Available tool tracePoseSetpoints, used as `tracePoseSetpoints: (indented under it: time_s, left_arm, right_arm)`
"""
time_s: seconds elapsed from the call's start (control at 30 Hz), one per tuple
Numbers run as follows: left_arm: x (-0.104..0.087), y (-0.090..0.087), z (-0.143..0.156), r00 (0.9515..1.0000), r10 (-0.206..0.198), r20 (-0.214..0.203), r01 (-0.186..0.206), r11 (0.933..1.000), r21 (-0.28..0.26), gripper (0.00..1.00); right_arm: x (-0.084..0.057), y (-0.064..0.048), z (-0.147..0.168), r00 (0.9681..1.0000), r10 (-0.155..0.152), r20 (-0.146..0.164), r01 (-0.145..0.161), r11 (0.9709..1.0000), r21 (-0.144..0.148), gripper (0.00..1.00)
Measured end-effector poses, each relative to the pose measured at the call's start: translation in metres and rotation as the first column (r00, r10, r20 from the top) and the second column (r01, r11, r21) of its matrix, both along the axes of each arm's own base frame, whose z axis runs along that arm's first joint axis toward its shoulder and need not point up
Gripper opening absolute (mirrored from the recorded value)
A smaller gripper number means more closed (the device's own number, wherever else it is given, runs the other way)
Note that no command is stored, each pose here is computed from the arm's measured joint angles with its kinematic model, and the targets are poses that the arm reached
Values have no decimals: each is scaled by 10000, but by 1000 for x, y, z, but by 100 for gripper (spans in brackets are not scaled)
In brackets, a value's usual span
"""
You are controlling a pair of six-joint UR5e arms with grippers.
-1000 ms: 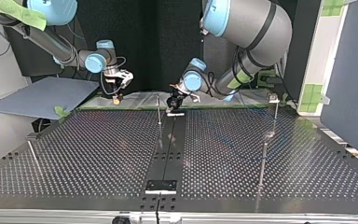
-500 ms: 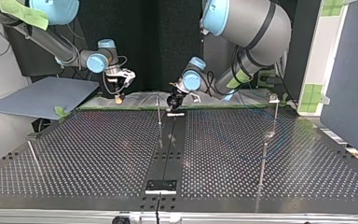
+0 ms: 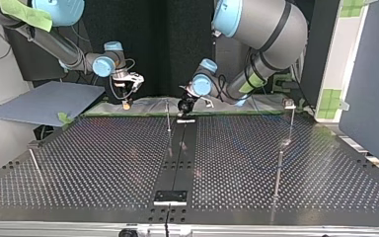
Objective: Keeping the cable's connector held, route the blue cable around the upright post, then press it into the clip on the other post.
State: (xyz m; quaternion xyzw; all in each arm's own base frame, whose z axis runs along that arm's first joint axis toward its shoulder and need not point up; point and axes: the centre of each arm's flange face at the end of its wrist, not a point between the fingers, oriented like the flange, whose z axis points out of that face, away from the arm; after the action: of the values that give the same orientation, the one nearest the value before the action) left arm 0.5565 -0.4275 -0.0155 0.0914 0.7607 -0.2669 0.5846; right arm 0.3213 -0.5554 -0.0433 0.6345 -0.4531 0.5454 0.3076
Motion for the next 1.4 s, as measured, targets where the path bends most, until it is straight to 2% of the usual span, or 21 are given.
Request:
tracePoseSetpoints:
  time_s: [0.3,0.57,0.77,1.13,1.4]
  left_arm:
    - [-4,-2,-2,10000,-60,-47,61,9996,269,0]
    - [-7,-3,-3,9999,-89,-86,93,9987,510,0]
    - [-11,1,-5,9996,-74,-257,102,9940,1087,0]
    - [-13,8,-9,9978,-198,-628,290,9884,1491,0]
    - [-12,12,-10,9976,-144,-684,253,9867,1605,0]
  right_arm:
    - [-5,6,-21,9998,-50,-190,56,9995,326,0]
    - [-7,6,-25,9997,-66,-220,74,9993,374,0]
    - [-2,6,-23,9995,38,-298,-30,9996,292,0]
    - [8,11,-23,9979,306,-562,-298,9994,152,0]
    - [21,13,-20,9933,597,-985,-599,9982,10,0]
